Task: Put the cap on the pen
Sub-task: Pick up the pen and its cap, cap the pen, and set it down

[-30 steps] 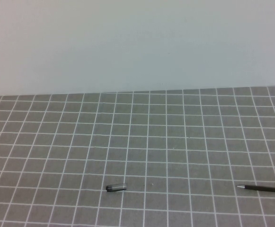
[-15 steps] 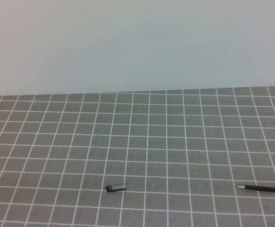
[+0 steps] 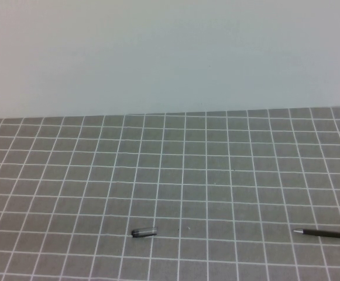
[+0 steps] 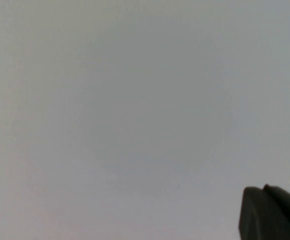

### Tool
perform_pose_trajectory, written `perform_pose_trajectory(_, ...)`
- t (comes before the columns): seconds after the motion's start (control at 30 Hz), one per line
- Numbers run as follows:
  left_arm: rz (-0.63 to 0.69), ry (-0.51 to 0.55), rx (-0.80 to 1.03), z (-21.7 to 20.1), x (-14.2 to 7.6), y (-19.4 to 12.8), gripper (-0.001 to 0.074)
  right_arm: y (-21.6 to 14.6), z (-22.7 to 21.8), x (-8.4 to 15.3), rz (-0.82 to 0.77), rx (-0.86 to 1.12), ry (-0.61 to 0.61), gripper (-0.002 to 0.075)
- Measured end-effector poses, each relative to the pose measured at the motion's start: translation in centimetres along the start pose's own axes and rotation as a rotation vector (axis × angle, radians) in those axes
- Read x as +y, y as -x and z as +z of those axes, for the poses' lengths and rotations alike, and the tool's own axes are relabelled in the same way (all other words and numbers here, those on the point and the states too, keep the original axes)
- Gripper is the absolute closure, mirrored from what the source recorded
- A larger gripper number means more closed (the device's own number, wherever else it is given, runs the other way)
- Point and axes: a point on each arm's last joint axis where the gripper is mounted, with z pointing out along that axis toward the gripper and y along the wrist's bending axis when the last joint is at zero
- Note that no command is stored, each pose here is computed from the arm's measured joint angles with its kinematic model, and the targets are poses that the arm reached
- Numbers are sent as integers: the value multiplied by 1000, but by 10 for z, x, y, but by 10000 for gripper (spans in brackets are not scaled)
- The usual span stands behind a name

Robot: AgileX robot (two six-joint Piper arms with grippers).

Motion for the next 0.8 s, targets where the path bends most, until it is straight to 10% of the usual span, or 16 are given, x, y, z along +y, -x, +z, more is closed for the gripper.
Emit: perform_pose_trajectory(0.8,-165,-41,12,3,-4,0,734,21,27,-2,-124,688,34,726)
